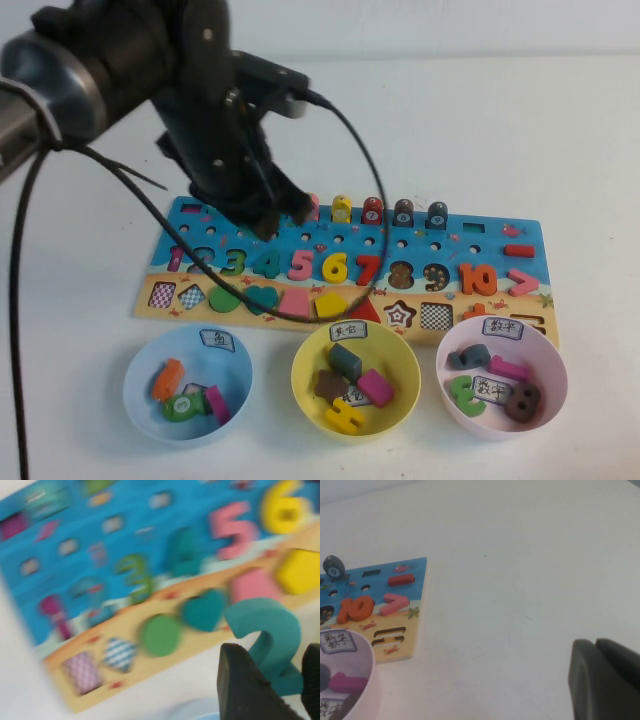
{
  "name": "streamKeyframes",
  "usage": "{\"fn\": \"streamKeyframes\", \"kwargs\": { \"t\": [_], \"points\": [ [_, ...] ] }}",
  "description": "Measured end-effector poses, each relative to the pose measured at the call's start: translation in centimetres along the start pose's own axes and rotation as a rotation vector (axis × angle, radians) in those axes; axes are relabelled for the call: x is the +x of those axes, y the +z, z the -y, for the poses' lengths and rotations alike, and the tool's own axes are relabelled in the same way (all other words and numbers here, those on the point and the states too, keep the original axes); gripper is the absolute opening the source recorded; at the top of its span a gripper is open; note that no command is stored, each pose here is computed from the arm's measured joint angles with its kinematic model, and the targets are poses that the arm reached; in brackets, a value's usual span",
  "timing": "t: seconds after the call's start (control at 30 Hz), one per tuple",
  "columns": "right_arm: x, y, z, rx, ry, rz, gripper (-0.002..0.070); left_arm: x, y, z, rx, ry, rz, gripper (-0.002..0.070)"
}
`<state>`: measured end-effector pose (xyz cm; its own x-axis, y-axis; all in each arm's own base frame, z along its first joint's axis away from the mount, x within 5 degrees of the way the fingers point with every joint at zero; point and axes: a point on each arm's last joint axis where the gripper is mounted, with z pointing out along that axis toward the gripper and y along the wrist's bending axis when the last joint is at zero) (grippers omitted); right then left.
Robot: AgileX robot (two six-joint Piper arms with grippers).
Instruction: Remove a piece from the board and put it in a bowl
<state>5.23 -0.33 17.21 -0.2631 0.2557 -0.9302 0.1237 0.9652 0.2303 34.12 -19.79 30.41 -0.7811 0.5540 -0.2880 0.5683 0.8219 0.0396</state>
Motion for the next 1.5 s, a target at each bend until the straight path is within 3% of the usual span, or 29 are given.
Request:
{"fn": "streamKeyframes", "kwargs": {
  "t": [0.33,0.53,0.7,1.03,1.1,1.23,1.3,1.4,1.5],
  "points": [
    [0.0,0.0,0.0,0.000,0.000,0.000,-0.0018,0.7,-0.7,15.6,0.129,0.416,0.095,0.0205],
    [0.0,0.0,0.0,0.000,0.000,0.000,-0.0018,1.8,1.0,20.2,0.166,0.521,0.077,0.0205],
    [0.0,0.0,0.0,0.000,0.000,0.000,-0.0018,1.7,3.4,21.8,0.188,0.542,0.067,0.0205],
    [0.0,0.0,0.0,0.000,0.000,0.000,-0.0018,1.5,8.3,22.7,0.179,0.600,0.029,0.0214],
    [0.0,0.0,0.0,0.000,0.000,0.000,-0.0018,1.4,8.5,22.7,0.176,0.604,0.034,0.0269],
    [0.0,0.0,0.0,0.000,0.000,0.000,-0.0018,1.2,8.5,22.6,0.160,0.606,0.047,0.0465],
    [0.0,0.0,0.0,0.000,0.000,0.000,-0.0018,1.2,8.5,22.6,0.150,0.595,0.045,0.0497],
    [0.0,0.0,0.0,0.000,0.000,0.000,-0.0018,1.3,8.0,22.3,0.135,0.595,0.040,0.0472],
    [0.0,0.0,0.0,0.000,0.000,0.000,-0.0018,1.1,6.0,22.0,0.133,0.592,0.086,0.0343]
  ]
}}
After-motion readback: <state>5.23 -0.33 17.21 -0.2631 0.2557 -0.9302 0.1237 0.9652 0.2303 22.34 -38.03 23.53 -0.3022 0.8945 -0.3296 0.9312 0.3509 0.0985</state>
